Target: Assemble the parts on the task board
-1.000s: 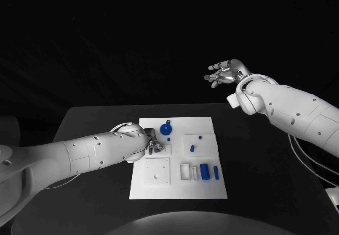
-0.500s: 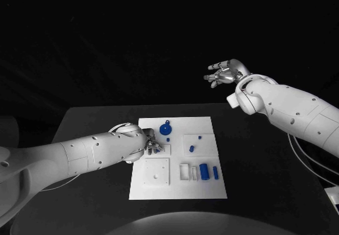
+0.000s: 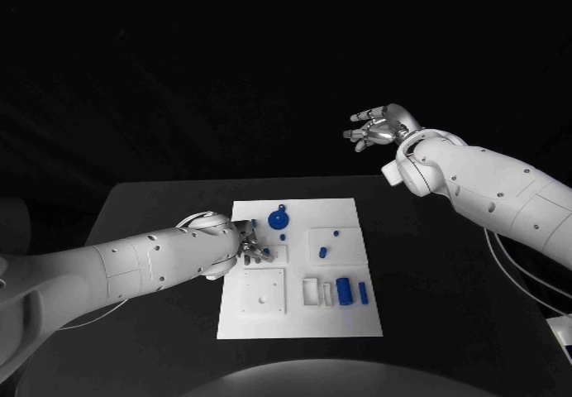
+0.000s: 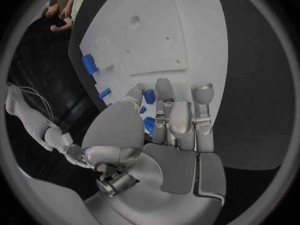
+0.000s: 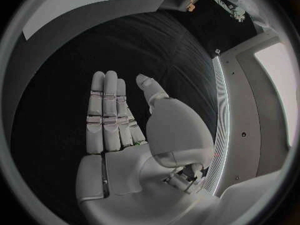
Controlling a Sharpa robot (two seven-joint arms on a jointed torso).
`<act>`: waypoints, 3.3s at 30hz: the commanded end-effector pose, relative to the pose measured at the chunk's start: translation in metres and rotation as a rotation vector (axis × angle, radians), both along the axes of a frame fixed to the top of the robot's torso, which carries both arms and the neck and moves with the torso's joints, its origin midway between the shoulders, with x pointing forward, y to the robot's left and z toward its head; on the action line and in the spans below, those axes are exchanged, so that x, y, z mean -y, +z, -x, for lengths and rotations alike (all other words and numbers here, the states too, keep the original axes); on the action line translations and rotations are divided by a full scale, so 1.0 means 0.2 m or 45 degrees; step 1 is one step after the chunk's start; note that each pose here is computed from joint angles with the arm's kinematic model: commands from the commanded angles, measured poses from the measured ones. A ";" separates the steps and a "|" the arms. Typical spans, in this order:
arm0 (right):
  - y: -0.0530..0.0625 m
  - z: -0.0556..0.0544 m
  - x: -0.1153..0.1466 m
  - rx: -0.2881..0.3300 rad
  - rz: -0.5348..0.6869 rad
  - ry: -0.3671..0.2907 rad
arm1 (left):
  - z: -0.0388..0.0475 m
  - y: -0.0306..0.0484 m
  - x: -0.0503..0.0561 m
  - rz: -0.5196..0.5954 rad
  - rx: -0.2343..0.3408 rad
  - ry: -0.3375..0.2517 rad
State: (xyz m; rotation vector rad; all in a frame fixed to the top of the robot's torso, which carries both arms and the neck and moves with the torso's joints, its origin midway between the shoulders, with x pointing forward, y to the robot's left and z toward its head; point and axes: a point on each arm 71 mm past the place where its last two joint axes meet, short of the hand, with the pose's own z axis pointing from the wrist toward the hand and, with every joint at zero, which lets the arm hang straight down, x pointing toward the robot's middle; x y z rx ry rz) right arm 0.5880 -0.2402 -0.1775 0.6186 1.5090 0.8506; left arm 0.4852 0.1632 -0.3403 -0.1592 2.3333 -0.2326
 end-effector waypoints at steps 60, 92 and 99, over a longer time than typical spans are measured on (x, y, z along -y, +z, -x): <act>-0.04 0.02 0.00 -0.033 -0.015 0.000 | -0.498 0.383 -0.19 -0.035 0.077 0.149; -0.04 0.01 -0.01 -0.033 -0.019 0.006 | -0.479 0.271 -0.21 -0.054 0.008 0.122; -0.04 0.01 -0.02 -0.034 -0.019 0.006 | -0.476 0.261 -0.21 -0.034 -0.006 0.124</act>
